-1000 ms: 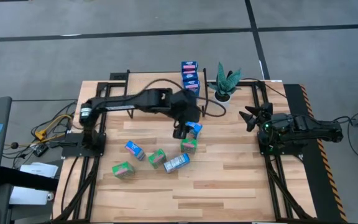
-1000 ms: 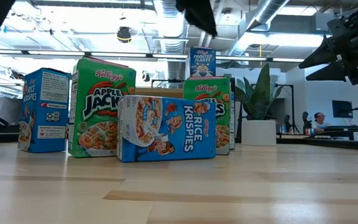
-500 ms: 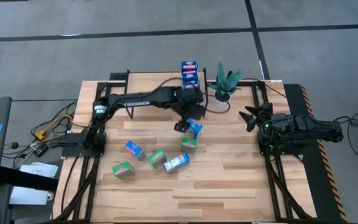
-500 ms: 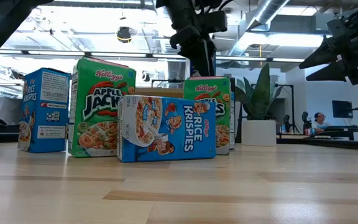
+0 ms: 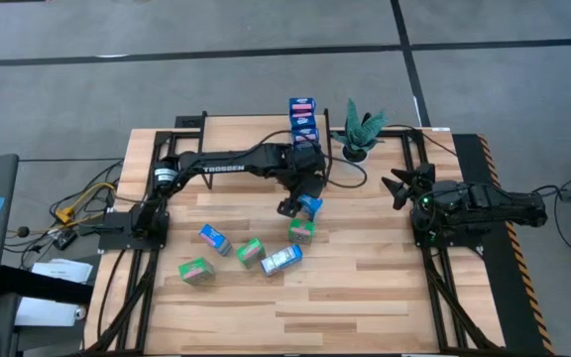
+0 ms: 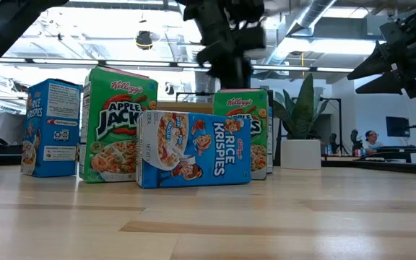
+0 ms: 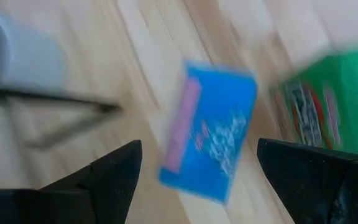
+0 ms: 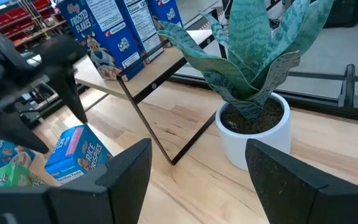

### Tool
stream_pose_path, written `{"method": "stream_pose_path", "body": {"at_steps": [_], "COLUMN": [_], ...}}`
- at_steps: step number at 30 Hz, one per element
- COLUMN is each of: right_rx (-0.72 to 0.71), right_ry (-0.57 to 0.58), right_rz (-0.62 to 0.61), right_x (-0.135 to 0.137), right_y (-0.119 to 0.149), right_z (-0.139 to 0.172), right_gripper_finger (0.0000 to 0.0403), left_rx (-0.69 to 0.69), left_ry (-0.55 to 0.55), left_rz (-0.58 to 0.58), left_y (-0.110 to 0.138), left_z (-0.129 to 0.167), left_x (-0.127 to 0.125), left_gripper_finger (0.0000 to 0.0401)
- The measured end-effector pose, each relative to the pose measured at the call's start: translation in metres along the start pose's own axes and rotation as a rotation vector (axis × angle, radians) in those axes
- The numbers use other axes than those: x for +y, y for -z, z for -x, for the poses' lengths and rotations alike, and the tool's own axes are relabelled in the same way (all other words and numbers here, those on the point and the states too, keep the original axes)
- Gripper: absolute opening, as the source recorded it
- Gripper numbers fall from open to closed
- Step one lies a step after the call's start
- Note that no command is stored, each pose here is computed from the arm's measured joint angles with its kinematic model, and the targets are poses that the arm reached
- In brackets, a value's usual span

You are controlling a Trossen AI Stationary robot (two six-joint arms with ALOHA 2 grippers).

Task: Stack cereal on shelf
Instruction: Put the top light blue cereal box on the shelf

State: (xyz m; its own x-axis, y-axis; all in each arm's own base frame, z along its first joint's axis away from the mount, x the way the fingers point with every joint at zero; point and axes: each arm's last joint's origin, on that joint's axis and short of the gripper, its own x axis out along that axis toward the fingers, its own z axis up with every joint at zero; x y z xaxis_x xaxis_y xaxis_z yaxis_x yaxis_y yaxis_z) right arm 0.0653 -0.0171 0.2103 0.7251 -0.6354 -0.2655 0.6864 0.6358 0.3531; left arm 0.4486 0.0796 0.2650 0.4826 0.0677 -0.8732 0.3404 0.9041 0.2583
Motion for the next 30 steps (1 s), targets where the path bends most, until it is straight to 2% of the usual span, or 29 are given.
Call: {"method": "stream_pose_path", "body": {"at_steps": [14, 19, 22, 30], "right_rx": [-0.001, -0.001, -0.001, -0.002], "right_ry": [0.001, 0.001, 0.002, 0.002], "right_rz": [-0.001, -0.001, -0.001, -0.002], "right_x": [0.0, 0.0, 0.0, 0.0], "right_y": [0.0, 0.0, 0.0, 0.0], "right_z": [0.0, 0.0, 0.0, 0.0], "right_gripper_finger": [0.0286, 0.0286, 0.0286, 0.0286], "left_rx": [0.057, 0.075, 0.084, 0.094], "left_ry": [0.041, 0.008, -0.005, -0.003], "left_rz": [0.005, -0.004, -0.002, 0.04], "left_y": [0.003, 0.002, 0.002, 0.003], "left_z": [-0.019, -0.019, -0.019, -0.018], "left_x": [-0.007, -0.008, -0.007, -0.008], "left_gripper_finger": [0.0309, 0.0306, 0.029, 0.0207]}}
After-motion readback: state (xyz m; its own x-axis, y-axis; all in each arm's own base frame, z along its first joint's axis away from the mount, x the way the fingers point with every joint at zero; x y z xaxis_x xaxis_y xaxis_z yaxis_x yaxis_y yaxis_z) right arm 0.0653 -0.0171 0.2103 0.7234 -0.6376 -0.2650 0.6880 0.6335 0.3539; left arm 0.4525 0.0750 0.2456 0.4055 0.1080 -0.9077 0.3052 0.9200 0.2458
